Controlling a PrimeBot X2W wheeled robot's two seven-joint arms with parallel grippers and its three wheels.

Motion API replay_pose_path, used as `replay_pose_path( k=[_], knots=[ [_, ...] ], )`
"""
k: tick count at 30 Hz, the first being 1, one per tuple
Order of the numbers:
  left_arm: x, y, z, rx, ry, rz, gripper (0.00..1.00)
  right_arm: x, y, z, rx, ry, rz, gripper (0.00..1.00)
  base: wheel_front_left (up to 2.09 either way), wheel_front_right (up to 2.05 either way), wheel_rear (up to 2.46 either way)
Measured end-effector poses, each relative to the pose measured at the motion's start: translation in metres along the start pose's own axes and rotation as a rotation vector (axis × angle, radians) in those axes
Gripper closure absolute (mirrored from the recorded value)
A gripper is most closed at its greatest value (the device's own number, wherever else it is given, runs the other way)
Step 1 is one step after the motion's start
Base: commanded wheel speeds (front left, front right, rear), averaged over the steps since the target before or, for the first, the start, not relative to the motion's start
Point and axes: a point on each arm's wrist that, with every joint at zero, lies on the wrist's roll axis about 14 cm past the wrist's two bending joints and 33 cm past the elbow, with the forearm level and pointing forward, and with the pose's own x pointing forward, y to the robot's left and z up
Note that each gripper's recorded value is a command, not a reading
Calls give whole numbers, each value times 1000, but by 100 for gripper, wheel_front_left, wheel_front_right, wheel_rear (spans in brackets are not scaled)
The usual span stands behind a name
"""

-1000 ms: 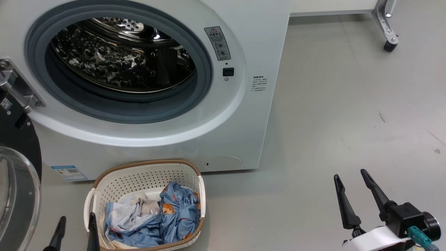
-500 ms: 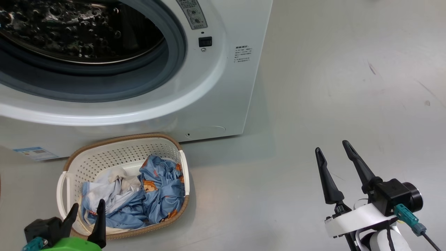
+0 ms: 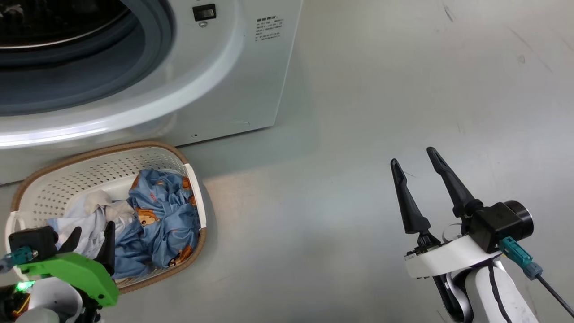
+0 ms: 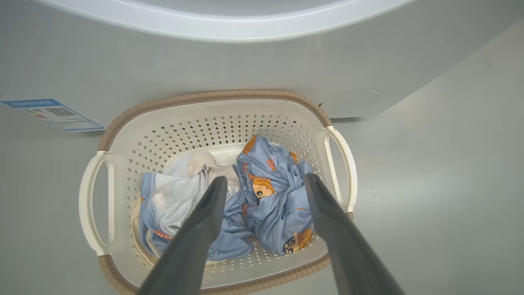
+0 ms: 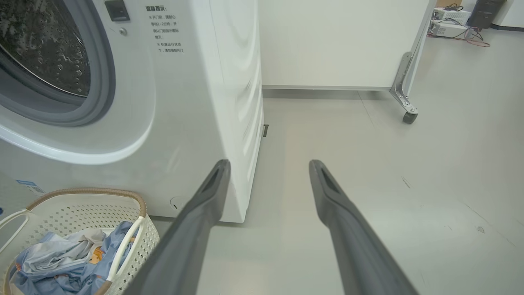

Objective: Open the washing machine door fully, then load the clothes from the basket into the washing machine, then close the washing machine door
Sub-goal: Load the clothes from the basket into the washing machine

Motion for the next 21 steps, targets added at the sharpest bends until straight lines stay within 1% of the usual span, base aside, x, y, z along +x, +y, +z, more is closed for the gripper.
replay_pose_path(
  k=[2, 7, 13, 17, 21],
  knots=[
    [13, -2, -5, -23, 36, -15, 0, 5, -5, -3, -4, 7, -10, 0, 0, 0, 0],
    [42, -5, -18, -44, 117, -40, 0, 16, -16, -10, -12, 22, -35, 0, 0, 0, 0],
    [77, -5, -26, -69, 169, -65, 0, 31, -28, -23, -24, 48, -56, 0, 0, 0, 0],
    [92, -5, -49, -92, 254, -74, 0, 40, -32, -32, -9, 63, -62, 0, 0, 0, 0],
    [101, -7, -70, -90, 329, -90, 0, 42, -40, -39, -7, 81, -93, 0, 0, 0, 0]
  ],
)
